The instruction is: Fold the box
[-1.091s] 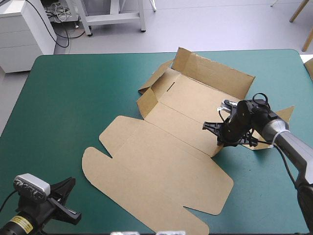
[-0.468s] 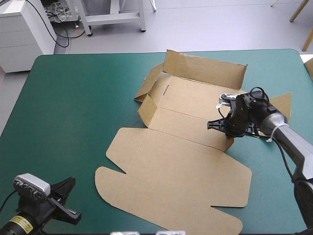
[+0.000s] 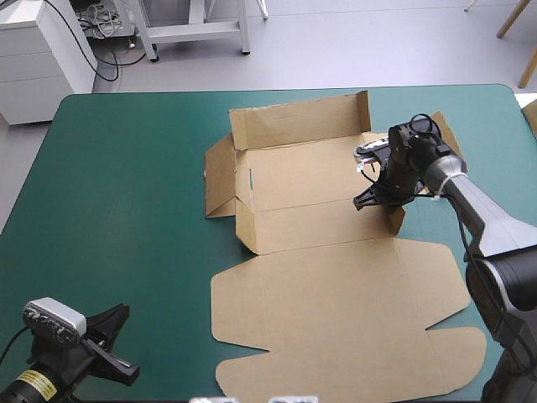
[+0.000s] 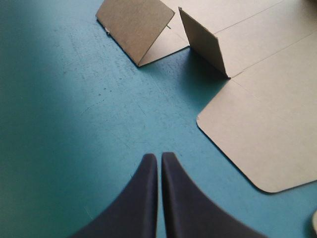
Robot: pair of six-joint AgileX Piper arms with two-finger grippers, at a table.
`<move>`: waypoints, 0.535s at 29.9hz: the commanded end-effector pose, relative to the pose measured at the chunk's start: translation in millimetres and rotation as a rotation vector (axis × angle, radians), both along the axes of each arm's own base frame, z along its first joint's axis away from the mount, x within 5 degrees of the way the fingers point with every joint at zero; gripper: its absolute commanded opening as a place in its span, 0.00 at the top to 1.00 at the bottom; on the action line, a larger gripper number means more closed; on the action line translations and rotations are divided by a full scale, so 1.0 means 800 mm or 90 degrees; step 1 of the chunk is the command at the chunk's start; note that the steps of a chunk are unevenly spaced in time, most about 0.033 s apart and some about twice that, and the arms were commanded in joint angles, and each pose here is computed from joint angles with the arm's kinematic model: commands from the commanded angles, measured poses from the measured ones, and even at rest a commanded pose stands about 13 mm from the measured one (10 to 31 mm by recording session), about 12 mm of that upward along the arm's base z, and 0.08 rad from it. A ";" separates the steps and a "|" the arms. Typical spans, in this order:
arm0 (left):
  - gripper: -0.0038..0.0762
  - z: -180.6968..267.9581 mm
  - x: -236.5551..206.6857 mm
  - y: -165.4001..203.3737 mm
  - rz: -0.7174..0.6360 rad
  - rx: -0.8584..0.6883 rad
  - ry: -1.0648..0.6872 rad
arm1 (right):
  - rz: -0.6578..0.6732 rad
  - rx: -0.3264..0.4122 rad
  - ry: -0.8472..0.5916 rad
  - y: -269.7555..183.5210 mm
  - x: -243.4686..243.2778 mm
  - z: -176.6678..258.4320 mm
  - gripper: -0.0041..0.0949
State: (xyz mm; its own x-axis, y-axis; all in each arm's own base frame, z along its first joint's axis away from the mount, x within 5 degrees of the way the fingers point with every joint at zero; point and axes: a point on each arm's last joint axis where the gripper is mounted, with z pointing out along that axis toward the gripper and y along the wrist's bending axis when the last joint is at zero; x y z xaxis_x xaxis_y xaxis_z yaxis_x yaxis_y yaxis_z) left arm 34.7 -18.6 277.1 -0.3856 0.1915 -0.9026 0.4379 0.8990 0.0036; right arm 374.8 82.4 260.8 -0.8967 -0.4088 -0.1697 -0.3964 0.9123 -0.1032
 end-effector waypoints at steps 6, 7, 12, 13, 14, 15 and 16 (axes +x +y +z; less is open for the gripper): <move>0.94 0.016 0.003 -0.002 -0.002 -0.027 -0.045 | 0.151 -0.005 -0.075 0.007 0.021 0.042 0.98; 0.94 0.016 0.003 -0.002 -0.002 -0.027 -0.045 | 0.170 -0.004 -0.077 0.008 0.021 0.043 0.98; 0.94 0.016 0.003 -0.002 -0.002 -0.027 -0.045 | 0.259 0.016 -0.092 0.018 0.023 0.052 0.98; 0.94 0.016 0.003 -0.002 -0.002 -0.027 -0.045 | 0.274 0.021 -0.096 0.023 0.023 0.054 0.98; 0.94 0.016 0.003 -0.002 -0.002 -0.027 -0.045 | 0.285 0.019 -0.100 0.026 0.024 0.056 0.98; 0.94 0.016 0.003 -0.002 -0.002 -0.027 -0.045 | 0.298 0.017 -0.103 0.032 0.024 0.056 0.98; 0.94 0.016 0.003 -0.002 -0.002 -0.027 -0.045 | 0.316 0.010 -0.104 0.038 0.023 0.056 0.98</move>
